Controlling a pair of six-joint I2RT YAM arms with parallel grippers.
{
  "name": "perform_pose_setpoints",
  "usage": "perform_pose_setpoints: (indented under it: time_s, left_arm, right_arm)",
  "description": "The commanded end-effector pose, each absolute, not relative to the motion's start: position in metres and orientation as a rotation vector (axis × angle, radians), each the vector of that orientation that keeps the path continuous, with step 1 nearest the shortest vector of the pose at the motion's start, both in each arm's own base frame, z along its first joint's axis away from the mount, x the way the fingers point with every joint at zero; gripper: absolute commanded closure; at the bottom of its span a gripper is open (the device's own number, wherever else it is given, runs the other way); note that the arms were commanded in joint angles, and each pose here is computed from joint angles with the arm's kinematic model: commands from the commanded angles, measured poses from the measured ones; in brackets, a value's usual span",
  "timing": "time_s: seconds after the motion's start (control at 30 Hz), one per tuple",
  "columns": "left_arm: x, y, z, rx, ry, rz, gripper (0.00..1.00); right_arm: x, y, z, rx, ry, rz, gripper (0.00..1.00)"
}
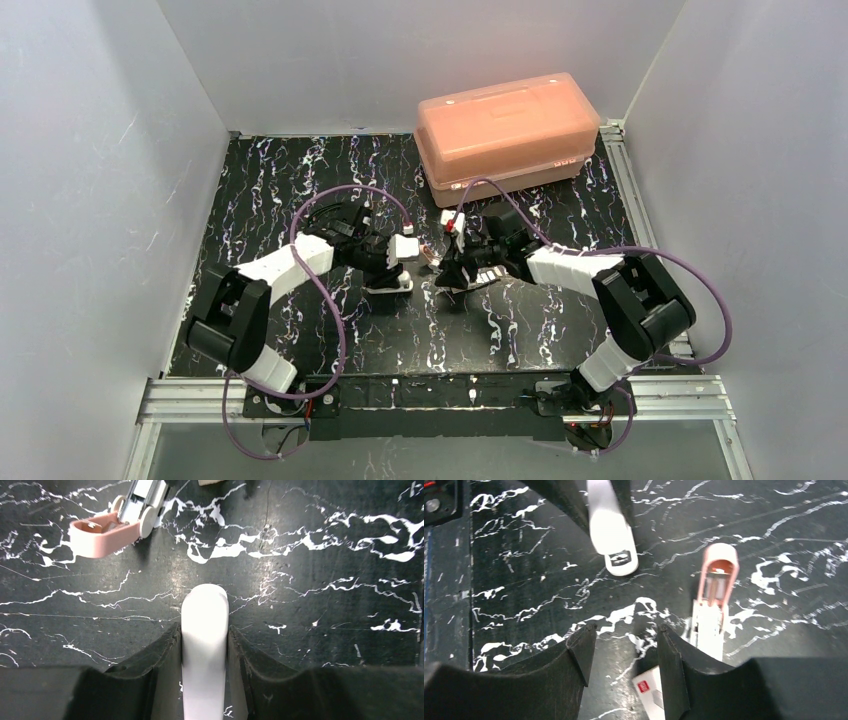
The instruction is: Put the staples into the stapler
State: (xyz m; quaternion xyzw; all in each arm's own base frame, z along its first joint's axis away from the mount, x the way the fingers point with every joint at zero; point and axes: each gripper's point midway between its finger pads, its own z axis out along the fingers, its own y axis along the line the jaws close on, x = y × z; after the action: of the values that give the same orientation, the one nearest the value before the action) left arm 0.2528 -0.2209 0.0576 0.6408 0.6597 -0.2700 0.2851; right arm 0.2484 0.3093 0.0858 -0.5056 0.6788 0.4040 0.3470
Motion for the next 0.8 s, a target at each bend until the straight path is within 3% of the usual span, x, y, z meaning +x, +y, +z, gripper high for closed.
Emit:
perform_pose_setpoints:
  time_s: [0.0, 0.43, 0.77]
  left_arm:
    - [0.247, -0.236, 0.100, 1.639, 1.682, -0.810, 1.00]
    - [0.241, -0.254, 0.156, 1.496, 1.672, -0.961, 1.00]
    - [0.227, -0.262, 0.171, 1.521, 1.636, -1.025, 1.00]
  right_arm:
    - [0.240, 0.329, 0.118, -1.335, 1.561, 1.079, 0.42]
    - [0.219, 0.345, 0.134, -1.380, 1.491, 1.151, 0.20]
    - [0.223, 0.348, 0.138, -1.367, 1.501, 1.127, 0.18]
